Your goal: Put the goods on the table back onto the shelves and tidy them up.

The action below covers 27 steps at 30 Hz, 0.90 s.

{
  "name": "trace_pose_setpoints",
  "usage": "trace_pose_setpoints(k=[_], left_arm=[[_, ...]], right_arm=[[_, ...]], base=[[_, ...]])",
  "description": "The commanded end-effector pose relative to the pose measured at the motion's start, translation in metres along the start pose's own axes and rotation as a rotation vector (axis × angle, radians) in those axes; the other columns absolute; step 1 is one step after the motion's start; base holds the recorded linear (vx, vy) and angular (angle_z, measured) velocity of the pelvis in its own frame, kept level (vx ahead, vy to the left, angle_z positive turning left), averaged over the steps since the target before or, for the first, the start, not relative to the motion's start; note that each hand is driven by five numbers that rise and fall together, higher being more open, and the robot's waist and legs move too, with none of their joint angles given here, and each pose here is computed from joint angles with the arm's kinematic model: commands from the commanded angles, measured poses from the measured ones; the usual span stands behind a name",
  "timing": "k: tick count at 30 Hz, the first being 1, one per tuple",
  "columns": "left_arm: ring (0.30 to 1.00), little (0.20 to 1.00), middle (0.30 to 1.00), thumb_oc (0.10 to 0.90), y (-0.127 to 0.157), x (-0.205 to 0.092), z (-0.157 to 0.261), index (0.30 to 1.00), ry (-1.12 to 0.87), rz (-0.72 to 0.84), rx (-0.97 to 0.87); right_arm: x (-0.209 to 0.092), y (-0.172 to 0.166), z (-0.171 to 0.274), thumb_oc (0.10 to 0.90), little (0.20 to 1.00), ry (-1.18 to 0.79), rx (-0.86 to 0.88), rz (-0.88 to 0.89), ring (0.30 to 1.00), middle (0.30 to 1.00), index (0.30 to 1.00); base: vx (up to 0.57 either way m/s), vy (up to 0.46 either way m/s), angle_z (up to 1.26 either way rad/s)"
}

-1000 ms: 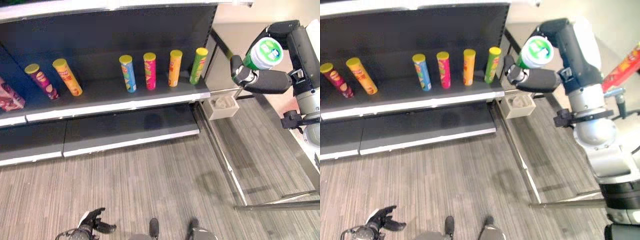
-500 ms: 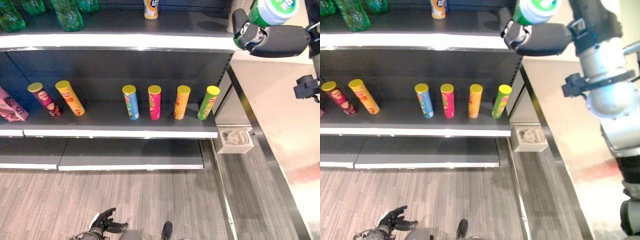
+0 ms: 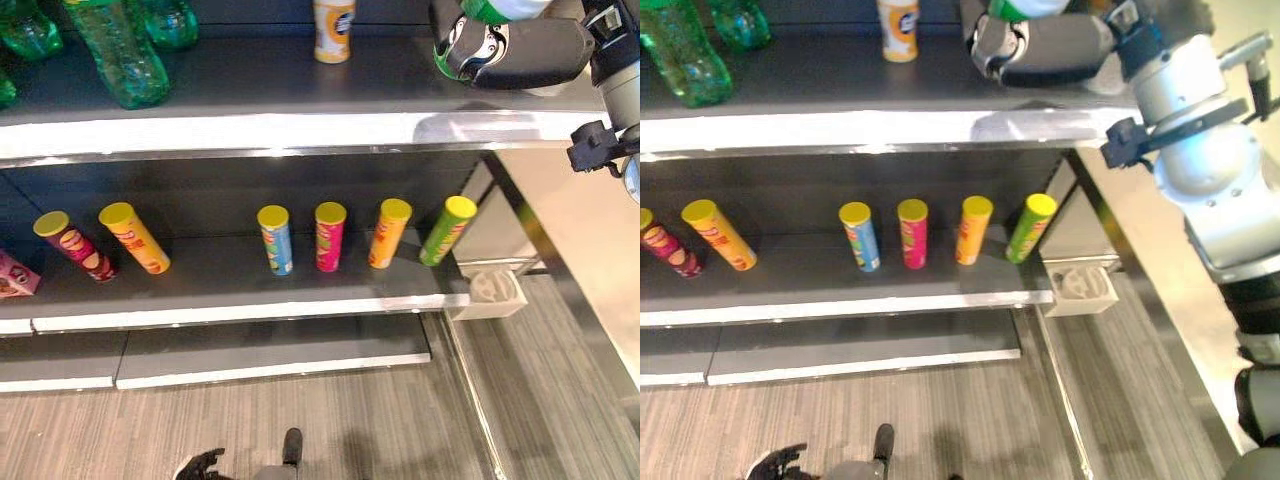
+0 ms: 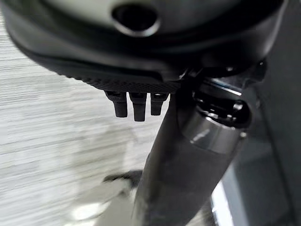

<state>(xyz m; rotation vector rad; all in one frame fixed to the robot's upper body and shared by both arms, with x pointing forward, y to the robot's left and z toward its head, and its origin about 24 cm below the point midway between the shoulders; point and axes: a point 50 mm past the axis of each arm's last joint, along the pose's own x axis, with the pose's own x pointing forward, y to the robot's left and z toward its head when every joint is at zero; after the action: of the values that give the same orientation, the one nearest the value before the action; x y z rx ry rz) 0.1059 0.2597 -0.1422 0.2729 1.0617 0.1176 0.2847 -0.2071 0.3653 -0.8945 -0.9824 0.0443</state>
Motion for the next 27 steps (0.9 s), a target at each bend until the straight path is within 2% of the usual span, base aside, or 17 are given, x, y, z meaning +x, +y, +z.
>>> trace_pose_setpoints(k=[1, 17, 27], left_arm=[[0.900, 0.900, 0.900, 0.800, 0.015, -0.008, -0.023, 0.900, 0.051, 0.035, 0.081], [0.900, 0.900, 0.900, 0.800, 0.016, -0.007, -0.023, 0.900, 0.056, 0.031, 0.068], [0.900, 0.900, 0.900, 0.800, 0.019, -0.006, -0.021, 0.900, 0.054, 0.039, 0.062]], right_arm=[[0.027, -0.031, 0.029, 0.400, 0.300, -0.144, 0.068, -0.172, 0.300, 0.300, 0.300], [0.049, 0.000, -0.009, 0.400, 0.300, 0.048, 0.391, -0.075, 0.300, 0.300, 0.300], [0.053, 0.004, -0.020, 0.400, 0.300, 0.111, 0.410, -0.066, 0.300, 0.300, 0.300]], base=[[0.02, 0.060, -0.04], [0.01, 0.017, -0.07], [0.00, 0.003, 0.06]])
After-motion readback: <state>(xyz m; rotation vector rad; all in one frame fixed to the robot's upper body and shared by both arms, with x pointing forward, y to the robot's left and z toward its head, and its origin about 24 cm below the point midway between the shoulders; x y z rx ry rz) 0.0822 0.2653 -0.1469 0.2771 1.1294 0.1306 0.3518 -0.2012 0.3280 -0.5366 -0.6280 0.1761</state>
